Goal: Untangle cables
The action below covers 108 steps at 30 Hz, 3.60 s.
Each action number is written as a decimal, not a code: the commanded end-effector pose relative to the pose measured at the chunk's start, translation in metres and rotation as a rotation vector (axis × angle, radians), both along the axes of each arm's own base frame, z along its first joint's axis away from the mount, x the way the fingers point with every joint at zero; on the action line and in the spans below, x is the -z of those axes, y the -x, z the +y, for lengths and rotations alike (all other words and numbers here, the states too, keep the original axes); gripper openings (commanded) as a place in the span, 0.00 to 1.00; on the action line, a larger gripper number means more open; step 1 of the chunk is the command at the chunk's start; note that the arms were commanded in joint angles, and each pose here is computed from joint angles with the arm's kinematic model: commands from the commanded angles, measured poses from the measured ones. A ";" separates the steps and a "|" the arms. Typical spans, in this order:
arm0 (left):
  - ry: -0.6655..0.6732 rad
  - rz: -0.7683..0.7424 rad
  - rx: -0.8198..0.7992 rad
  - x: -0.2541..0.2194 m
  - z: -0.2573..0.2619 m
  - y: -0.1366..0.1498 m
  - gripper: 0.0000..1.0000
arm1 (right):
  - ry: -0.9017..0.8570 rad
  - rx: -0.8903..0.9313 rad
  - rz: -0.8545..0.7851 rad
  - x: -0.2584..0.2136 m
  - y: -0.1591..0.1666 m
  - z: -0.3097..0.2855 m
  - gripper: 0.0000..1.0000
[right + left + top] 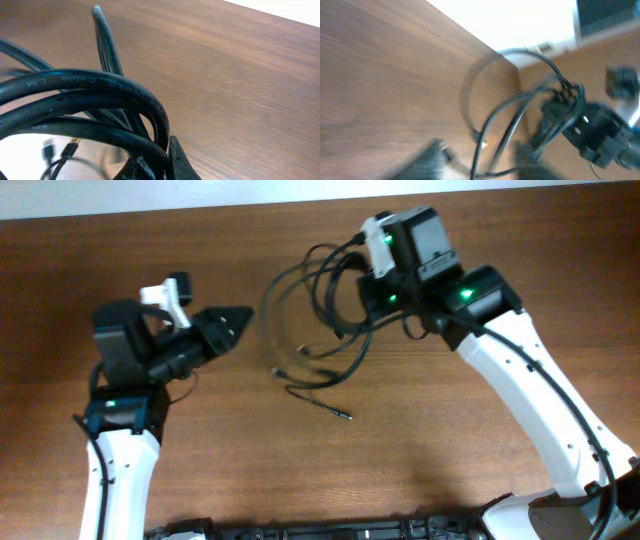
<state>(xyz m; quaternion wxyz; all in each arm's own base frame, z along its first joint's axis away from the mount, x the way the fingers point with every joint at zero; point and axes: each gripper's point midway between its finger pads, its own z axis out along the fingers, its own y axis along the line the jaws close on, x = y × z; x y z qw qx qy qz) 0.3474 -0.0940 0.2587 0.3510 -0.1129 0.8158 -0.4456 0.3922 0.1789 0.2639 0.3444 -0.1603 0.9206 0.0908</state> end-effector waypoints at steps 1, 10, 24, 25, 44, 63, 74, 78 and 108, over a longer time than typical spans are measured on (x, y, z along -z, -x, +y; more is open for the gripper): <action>-0.035 -0.033 -0.050 -0.007 0.010 -0.003 0.99 | 0.004 0.053 -0.012 -0.002 -0.005 -0.011 0.04; -0.038 -0.315 0.266 -0.045 -0.030 0.018 0.99 | -0.121 -0.069 0.041 -0.004 0.008 0.018 0.04; -0.060 -0.422 0.449 -0.055 -0.103 0.043 0.99 | -0.381 -0.332 0.106 -0.028 0.039 0.075 0.04; -0.059 -0.422 0.455 -0.055 -0.105 0.044 0.99 | -0.380 -0.342 0.107 -0.028 0.042 0.078 0.04; -0.051 -0.406 0.458 -0.054 -0.111 0.046 0.00 | -0.336 -0.354 0.120 -0.021 0.053 0.089 0.04; -0.035 -0.303 0.345 -0.045 -0.088 0.031 0.00 | -0.274 -0.319 0.094 -0.016 0.042 0.070 0.69; -0.028 -0.296 0.351 -0.045 -0.089 0.032 0.00 | -0.317 -0.437 0.092 -0.023 0.054 0.083 0.61; 0.023 -0.304 0.386 -0.055 -0.094 0.038 0.00 | -0.320 -0.440 0.096 -0.023 0.054 0.083 0.55; -0.012 -0.083 0.112 -0.018 -0.043 0.010 0.00 | -0.317 -0.464 0.104 -0.021 0.059 0.084 0.04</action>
